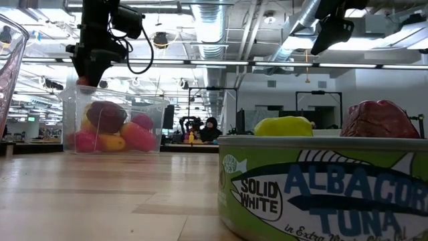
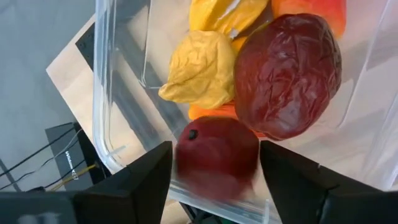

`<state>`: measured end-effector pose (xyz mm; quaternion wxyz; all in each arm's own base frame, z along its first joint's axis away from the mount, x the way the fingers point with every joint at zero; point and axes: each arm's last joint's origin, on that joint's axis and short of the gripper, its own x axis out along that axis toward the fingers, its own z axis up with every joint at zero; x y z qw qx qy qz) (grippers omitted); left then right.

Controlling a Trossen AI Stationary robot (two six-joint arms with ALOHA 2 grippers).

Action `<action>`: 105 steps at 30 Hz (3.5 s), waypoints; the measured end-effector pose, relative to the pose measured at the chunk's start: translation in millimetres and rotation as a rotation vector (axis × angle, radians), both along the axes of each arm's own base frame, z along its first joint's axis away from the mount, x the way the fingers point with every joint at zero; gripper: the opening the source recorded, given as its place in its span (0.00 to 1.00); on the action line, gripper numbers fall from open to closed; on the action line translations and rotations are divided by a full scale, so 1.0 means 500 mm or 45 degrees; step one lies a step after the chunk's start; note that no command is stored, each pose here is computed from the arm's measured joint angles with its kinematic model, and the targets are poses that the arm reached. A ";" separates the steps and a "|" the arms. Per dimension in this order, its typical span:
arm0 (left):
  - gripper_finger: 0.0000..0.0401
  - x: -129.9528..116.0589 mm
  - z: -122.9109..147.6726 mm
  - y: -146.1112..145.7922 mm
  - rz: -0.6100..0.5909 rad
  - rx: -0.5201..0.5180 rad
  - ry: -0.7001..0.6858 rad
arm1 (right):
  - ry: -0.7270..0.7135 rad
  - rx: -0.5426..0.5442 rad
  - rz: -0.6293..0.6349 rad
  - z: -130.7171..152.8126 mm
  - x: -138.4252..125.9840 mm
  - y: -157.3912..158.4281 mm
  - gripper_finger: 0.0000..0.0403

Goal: Pick & Place Food Item
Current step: Put the red pomegranate into the white bin, then put the red apple into the white bin

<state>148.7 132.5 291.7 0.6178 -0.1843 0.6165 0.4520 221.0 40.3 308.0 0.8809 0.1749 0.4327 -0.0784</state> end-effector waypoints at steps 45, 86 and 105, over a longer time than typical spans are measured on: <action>0.78 0.011 0.186 -0.116 -0.304 0.287 -1.412 | 0.000 -0.045 0.130 -0.212 -0.041 0.113 0.95; 0.78 0.011 0.187 -0.115 -0.280 0.276 -1.429 | -0.582 0.028 0.062 -0.021 -0.091 0.084 0.68; 0.78 0.011 0.186 -0.116 -0.267 0.270 -1.434 | -1.595 0.326 0.029 0.173 -0.280 -0.016 0.68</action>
